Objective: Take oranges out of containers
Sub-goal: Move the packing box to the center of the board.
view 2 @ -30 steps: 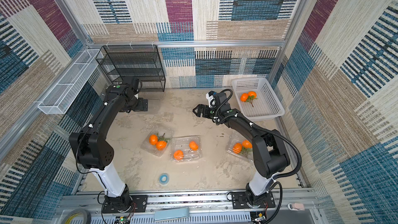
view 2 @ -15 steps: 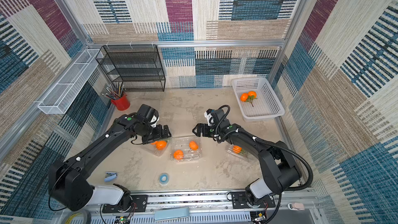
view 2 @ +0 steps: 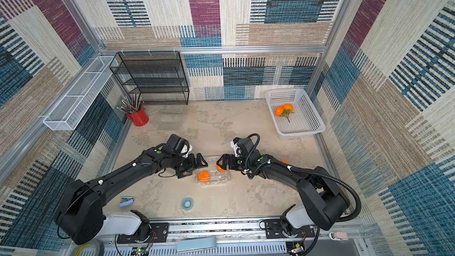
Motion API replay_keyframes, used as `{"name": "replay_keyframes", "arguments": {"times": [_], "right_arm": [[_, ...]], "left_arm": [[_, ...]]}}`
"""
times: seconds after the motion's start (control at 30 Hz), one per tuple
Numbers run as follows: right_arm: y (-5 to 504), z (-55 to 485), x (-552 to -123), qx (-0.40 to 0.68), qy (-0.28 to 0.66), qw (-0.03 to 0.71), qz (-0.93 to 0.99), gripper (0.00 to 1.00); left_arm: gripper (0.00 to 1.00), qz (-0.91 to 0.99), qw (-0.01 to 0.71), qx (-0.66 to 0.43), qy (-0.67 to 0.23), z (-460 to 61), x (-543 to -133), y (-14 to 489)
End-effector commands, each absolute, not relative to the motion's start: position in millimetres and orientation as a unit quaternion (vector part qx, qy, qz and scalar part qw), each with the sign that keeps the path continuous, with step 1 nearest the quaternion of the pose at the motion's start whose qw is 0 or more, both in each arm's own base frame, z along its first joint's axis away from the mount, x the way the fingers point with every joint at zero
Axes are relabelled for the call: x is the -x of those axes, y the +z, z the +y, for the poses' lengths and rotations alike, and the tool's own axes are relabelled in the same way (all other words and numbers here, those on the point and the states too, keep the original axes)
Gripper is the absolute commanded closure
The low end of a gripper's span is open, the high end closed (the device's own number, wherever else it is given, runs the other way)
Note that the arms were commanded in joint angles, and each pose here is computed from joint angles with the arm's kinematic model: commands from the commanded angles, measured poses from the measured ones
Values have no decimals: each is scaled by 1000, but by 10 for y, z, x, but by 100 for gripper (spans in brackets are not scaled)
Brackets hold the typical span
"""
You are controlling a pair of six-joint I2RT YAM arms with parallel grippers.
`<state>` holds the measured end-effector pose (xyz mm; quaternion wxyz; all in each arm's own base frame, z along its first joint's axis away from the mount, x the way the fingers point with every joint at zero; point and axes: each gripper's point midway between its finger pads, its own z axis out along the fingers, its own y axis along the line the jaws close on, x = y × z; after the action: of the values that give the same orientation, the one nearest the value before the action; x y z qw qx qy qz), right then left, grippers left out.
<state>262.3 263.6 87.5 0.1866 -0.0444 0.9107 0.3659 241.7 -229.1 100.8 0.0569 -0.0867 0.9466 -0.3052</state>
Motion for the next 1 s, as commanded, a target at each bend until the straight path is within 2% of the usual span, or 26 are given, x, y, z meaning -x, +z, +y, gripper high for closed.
{"name": "replay_keyframes", "arguments": {"times": [0.0, 0.33, 0.53, 0.73, 0.97], "right_arm": [[1004, 2719, -2641, 45, 397, 200, 894, 2], [1030, 2723, -2735, 48, 401, 205, 892, 2], [1225, 2510, -3133, 12, 401, 230, 887, 2], [1334, 2232, -3600, -15, 405, 254, 878, 2], [1169, 2125, -4016, -19, 390, 246, 887, 2]], "left_arm": [[1, 937, 63, 80, -333, -2476, -2498, 1033], [0, 932, 63, 71, -351, -2893, -2746, 984], [0, 930, 70, 57, -356, -3129, -3073, 1068], [0, 926, 78, 47, -367, -3426, -3601, 1155], [0, 925, 63, 37, -372, -3637, -4171, 1103]]}}
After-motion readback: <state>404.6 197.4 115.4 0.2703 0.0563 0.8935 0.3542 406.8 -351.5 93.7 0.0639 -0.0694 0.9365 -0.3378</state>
